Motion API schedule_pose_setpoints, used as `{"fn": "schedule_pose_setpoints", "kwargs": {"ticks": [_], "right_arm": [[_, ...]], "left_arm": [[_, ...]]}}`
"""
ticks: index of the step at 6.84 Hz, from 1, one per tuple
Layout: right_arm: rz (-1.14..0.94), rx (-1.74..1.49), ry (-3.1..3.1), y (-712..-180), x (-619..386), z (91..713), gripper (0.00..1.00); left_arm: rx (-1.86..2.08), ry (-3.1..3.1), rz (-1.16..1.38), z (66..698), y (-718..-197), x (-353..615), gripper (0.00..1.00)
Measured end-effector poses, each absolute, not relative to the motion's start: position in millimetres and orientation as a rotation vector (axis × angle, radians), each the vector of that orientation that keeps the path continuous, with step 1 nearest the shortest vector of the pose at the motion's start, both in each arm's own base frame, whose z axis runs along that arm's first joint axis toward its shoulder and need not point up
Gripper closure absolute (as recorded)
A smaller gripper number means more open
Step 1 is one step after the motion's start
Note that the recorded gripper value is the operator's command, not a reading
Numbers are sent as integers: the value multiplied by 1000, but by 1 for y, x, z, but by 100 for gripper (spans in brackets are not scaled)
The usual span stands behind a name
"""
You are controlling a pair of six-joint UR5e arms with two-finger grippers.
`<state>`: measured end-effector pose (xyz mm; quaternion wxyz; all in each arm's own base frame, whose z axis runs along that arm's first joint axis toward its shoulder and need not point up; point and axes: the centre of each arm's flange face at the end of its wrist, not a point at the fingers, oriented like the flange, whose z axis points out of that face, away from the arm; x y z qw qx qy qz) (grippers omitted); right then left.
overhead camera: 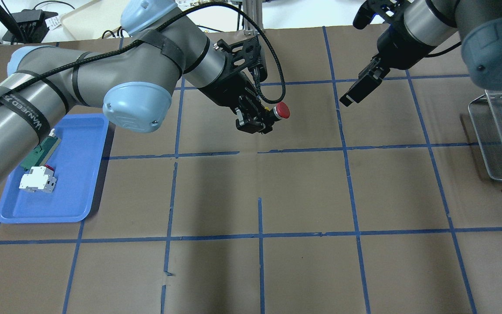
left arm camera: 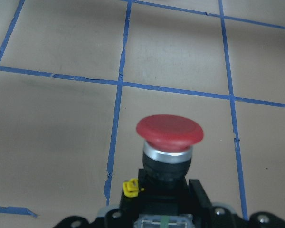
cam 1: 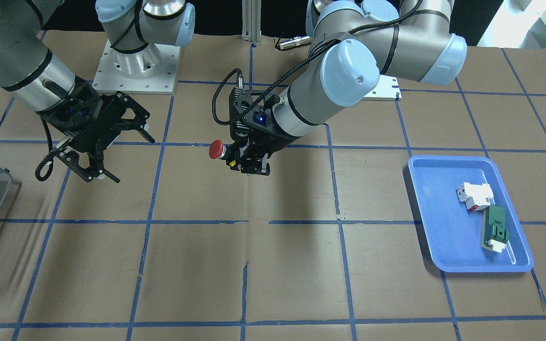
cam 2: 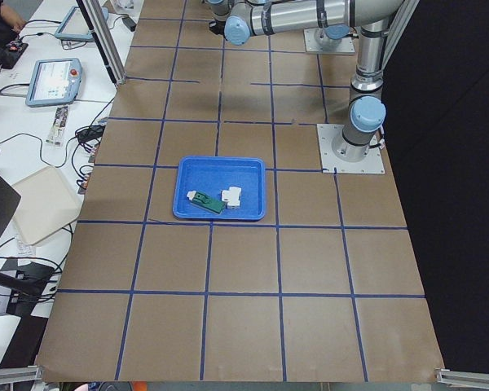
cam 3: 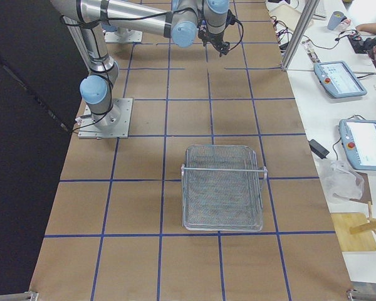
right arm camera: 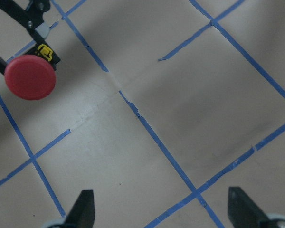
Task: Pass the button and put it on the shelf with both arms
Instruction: 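Hold the button out with the left gripper while the right gripper approaches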
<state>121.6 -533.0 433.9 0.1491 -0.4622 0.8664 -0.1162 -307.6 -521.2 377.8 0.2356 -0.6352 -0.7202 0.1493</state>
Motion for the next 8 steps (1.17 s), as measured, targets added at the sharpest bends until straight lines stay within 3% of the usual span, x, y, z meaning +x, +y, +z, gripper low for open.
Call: {"fn": "schedule_pose_setpoints", "kwargs": {"ticks": [5,8], "right_arm": [[-434,-1790,2155,-517,162,437,0],[-518,-1758,1947,-488,181,440,0]], "left_arm": [[-1748,-1968,414,386,-504,-305,100],[-1753,-1898,474,390,-504,-299,100]]}}
